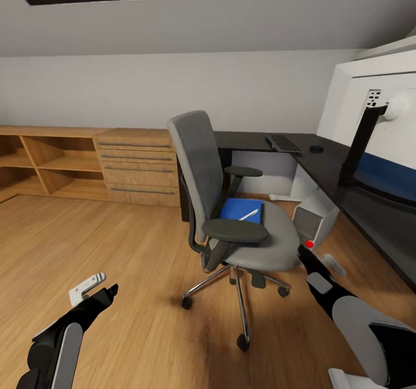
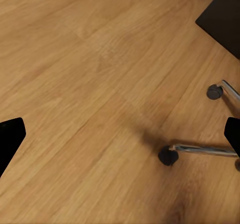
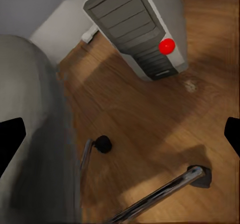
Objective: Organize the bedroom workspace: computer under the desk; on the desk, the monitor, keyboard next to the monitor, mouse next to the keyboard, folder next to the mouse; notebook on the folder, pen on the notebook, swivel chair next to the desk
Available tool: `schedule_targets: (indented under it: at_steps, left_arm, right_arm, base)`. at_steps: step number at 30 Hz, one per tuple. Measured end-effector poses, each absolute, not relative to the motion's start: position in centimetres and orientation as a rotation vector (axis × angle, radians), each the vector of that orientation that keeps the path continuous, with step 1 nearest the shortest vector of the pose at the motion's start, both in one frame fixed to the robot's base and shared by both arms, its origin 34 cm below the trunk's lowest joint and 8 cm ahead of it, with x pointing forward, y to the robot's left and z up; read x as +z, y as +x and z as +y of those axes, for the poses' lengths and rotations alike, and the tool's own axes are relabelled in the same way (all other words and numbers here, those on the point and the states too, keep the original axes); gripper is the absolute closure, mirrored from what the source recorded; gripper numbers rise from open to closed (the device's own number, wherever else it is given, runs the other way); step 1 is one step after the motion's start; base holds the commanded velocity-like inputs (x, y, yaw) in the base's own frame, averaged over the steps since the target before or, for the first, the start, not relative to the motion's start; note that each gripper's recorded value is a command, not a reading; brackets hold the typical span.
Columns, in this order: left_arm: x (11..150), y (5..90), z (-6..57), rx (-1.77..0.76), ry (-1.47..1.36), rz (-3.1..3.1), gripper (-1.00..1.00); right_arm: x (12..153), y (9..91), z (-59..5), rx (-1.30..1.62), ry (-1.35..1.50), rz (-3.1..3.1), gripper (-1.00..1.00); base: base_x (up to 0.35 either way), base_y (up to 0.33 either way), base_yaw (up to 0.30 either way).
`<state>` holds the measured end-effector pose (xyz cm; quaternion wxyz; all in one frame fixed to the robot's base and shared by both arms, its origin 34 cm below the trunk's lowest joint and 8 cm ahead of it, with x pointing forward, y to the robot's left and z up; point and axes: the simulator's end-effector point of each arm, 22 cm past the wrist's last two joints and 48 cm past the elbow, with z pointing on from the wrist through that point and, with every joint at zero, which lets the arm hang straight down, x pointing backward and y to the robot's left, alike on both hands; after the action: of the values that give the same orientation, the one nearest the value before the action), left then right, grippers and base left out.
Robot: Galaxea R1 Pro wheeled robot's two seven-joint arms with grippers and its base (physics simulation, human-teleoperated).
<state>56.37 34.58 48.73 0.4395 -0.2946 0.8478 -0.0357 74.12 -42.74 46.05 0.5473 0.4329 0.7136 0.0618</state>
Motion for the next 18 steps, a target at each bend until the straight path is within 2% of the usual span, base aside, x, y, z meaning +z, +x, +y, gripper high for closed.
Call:
schedule_targets:
  at_steps: [18]
  left_arm:
    - [48.7, 56.4, 34.7, -0.087, -0.734, 2.106, -1.0]
  right_arm:
    - [45.6, 73.3, -44.5, 0.135, 1.092, 1.668, -1.0]
  base:
    - [0.0, 0.0, 0.0]
